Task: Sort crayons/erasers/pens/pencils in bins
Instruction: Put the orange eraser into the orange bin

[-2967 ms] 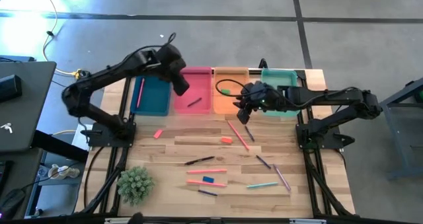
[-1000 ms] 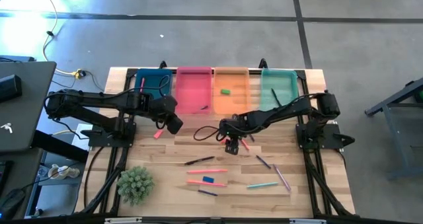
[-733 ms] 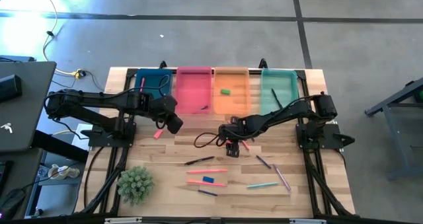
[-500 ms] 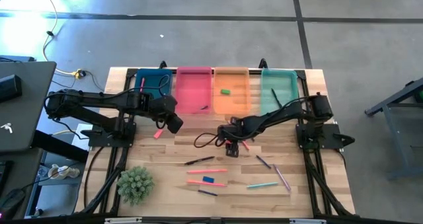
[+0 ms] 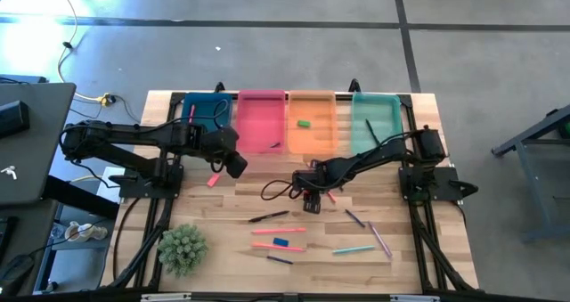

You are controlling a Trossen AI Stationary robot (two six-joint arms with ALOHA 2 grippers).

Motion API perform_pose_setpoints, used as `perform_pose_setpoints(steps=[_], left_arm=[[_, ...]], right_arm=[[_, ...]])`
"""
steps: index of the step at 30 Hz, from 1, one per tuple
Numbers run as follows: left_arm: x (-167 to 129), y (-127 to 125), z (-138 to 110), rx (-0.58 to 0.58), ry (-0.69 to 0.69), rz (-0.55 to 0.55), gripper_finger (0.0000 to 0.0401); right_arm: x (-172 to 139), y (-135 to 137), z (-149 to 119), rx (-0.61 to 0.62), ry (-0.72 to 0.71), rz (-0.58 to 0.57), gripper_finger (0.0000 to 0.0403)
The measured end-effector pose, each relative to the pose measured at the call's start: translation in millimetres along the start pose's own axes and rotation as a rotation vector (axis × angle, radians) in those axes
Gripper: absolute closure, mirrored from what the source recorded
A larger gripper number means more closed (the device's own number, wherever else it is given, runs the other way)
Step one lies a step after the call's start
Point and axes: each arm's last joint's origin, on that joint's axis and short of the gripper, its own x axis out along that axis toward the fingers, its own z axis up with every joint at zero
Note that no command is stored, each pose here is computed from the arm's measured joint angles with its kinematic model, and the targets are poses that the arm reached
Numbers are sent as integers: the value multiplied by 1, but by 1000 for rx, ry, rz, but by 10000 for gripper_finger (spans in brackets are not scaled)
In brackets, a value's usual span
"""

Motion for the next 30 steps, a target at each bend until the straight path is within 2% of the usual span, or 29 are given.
perform_pose_setpoints(steps=[7,12,20,30], left_arm=[[0,1,0,1,1,8,298],[0,3,-3,9,31,36,298],[-1,8,-8,56,75,93,298],[-1,9,-8,110,76,109,298]], right_arm=[[1,0,-1,0,9,6,311],[1,-1,-1,-18,9,-2,344],[1,0,-2,-16,14,10,348],[-12,0,-1,90,-2,48,348]])
